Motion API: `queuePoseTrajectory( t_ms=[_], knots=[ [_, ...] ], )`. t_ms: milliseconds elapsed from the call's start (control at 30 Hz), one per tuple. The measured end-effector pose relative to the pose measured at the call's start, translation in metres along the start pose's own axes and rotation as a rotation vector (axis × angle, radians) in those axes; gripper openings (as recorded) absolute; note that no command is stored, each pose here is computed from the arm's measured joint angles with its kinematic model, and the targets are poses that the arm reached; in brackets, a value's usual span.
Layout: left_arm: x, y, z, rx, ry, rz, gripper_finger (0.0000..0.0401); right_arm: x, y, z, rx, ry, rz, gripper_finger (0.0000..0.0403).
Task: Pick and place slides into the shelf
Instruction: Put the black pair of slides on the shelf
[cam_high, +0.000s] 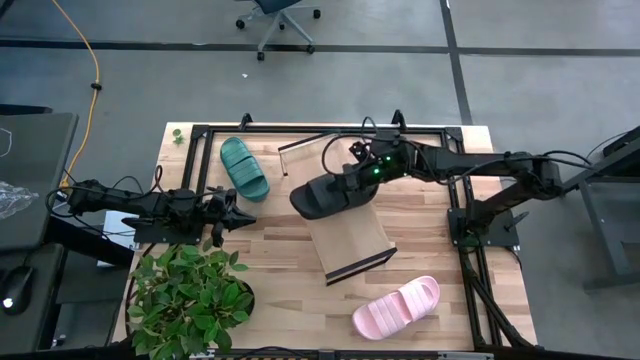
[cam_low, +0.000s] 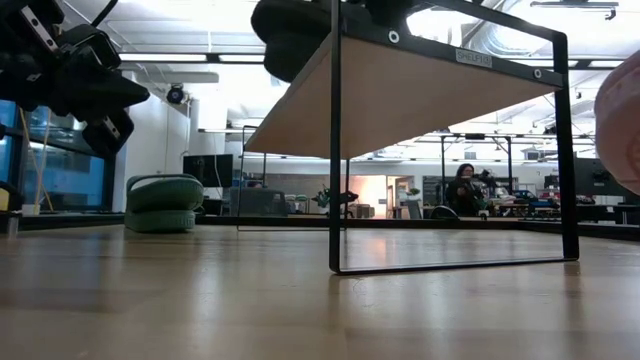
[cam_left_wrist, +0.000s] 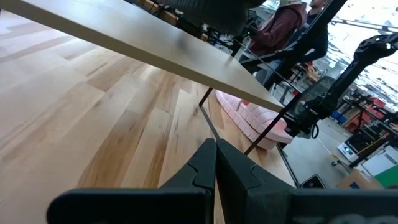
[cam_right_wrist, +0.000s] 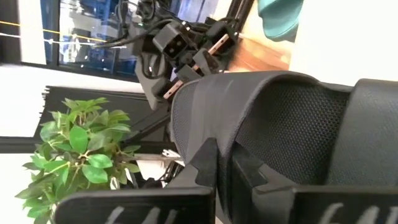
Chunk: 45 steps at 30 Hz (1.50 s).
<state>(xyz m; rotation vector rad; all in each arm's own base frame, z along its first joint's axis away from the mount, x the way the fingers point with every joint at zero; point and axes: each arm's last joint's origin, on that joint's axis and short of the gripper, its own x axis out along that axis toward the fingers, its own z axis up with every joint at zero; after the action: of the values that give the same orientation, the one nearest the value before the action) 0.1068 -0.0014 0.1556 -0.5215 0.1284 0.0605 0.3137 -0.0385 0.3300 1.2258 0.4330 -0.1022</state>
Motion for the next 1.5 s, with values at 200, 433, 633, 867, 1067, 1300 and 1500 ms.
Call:
queuePoseTrajectory(
  t_ms=[200,433,633,867,1067,1300,1500],
  knots=[
    [0.0,0.0,0.0,0.001,0.004,-0.005,0.0001,0.001,-0.001,-0.003,0.003,0.009,-0.023,0.0],
    [0.0,0.0,0.0,0.004,0.006,-0.006,0.0001,0.006,-0.006,-0.003,-0.001,0.016,-0.046,0.0],
    [0.0,0.0,0.0,0.004,0.008,-0.008,0.0001,0.016,-0.012,-0.003,-0.011,0.034,-0.07,0.0],
    [0.0,0.0,-0.001,0.001,0.013,-0.014,0.0001,0.016,-0.012,-0.002,-0.028,0.022,-0.072,0.0],
    [0.0,0.0,-0.001,0.0,0.013,-0.014,0.0001,0.016,-0.012,-0.003,-0.02,0.034,-0.063,0.0],
    [0.0,0.0,-0.001,0.0,0.013,-0.014,0.0001,0.016,-0.012,-0.003,-0.022,0.035,-0.063,0.0],
    [0.0,0.0,-0.001,-0.001,0.013,-0.014,0.0001,0.016,-0.012,-0.003,-0.031,0.035,-0.063,0.0017]
  ],
)
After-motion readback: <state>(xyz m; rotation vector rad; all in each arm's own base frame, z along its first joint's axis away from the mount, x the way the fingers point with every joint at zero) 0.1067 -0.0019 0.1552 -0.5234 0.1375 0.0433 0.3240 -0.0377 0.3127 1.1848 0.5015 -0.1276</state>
